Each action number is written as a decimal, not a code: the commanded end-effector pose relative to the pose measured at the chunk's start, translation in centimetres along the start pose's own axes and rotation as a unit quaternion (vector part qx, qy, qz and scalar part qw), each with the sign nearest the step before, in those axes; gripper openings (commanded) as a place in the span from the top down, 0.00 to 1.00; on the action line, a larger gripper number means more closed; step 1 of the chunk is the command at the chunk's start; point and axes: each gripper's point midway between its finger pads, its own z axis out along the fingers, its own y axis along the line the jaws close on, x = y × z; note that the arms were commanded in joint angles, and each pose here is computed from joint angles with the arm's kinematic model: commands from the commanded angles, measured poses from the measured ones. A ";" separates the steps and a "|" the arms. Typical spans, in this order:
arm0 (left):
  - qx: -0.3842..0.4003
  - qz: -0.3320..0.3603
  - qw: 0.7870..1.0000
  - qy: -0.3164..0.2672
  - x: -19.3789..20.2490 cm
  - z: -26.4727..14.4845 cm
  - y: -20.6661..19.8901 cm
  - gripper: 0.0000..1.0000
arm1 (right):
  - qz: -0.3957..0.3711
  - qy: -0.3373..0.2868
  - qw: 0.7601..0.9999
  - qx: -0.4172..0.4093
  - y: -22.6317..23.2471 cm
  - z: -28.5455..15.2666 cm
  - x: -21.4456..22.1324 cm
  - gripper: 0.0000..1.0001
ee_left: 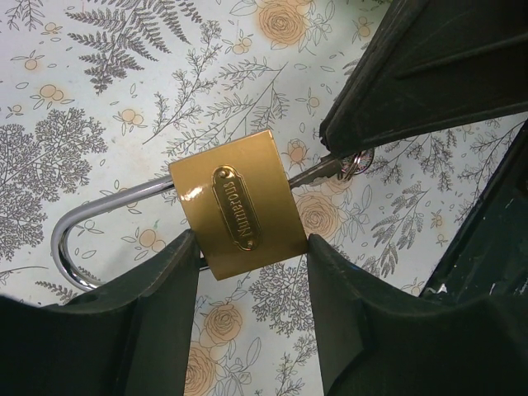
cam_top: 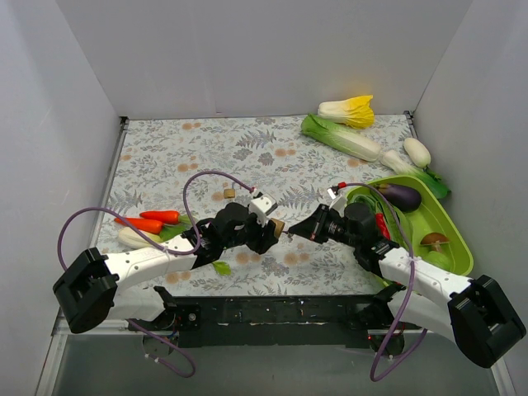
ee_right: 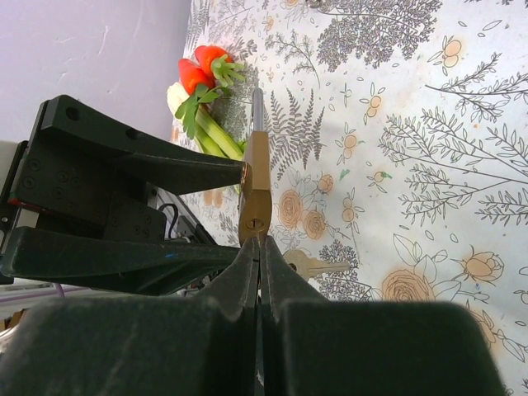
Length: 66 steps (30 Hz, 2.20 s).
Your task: Unlock with the key
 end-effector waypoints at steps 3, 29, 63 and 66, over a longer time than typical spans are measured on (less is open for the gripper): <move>0.068 -0.015 0.992 -0.103 -6.3 -1.0 -3.8 1.00 | -0.014 -0.051 0.999 0.008 -0.3 0.2 -1.4 0.99; 0.134 -0.029 0.985 -0.106 -6.9 -1.2 -6.2 1.00 | -0.037 -0.098 0.994 0.008 0.2 2.3 -0.1 0.99; 0.037 0.032 0.995 -0.082 -5.8 -0.9 -2.3 1.00 | -0.167 -0.005 0.986 0.023 3.1 -3.3 0.9 0.53; 0.046 0.038 0.995 -0.085 -5.7 -1.1 -2.5 1.00 | -0.172 -0.005 0.985 0.003 4.1 -3.0 0.5 0.53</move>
